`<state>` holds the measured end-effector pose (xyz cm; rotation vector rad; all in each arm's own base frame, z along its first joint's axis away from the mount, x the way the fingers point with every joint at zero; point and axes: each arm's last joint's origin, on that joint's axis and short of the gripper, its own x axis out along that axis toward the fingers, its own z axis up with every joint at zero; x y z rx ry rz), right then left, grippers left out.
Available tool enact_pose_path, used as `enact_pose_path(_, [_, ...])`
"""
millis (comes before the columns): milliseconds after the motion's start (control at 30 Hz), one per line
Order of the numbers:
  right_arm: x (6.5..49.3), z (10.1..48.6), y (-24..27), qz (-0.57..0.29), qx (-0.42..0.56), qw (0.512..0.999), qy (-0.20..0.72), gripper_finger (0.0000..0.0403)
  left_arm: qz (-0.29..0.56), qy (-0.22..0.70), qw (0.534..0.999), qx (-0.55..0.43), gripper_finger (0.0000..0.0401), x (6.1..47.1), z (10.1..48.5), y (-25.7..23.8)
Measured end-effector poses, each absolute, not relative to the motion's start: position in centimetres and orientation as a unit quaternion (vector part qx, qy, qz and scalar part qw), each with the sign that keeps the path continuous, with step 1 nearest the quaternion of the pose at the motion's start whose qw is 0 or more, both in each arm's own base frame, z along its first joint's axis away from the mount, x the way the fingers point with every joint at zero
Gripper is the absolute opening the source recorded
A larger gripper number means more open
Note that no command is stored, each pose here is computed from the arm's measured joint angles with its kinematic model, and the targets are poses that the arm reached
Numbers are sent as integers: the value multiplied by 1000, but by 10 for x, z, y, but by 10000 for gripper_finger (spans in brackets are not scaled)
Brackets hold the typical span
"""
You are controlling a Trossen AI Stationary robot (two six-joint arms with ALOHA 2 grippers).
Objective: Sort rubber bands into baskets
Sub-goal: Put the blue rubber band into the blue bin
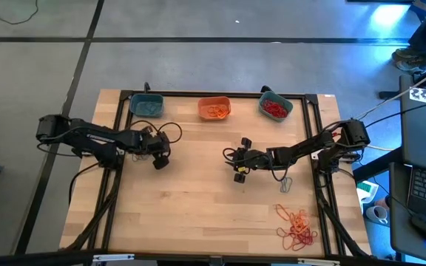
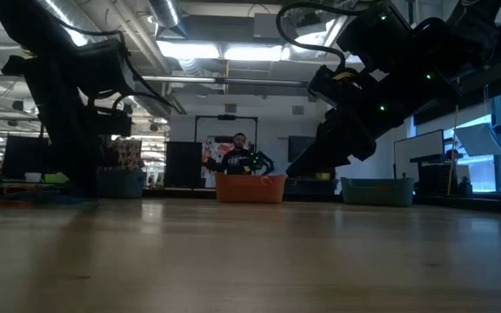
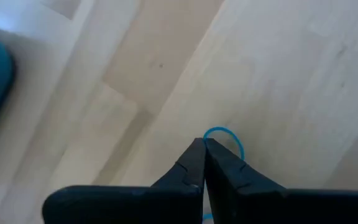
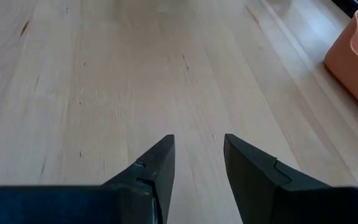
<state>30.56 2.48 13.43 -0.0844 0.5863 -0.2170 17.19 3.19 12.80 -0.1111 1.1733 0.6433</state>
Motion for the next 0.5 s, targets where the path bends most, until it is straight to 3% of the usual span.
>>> enact_pose_path(500, [306,134,25,-107,-41,951,288,140,291,489,822,-29,6,170,152,32])
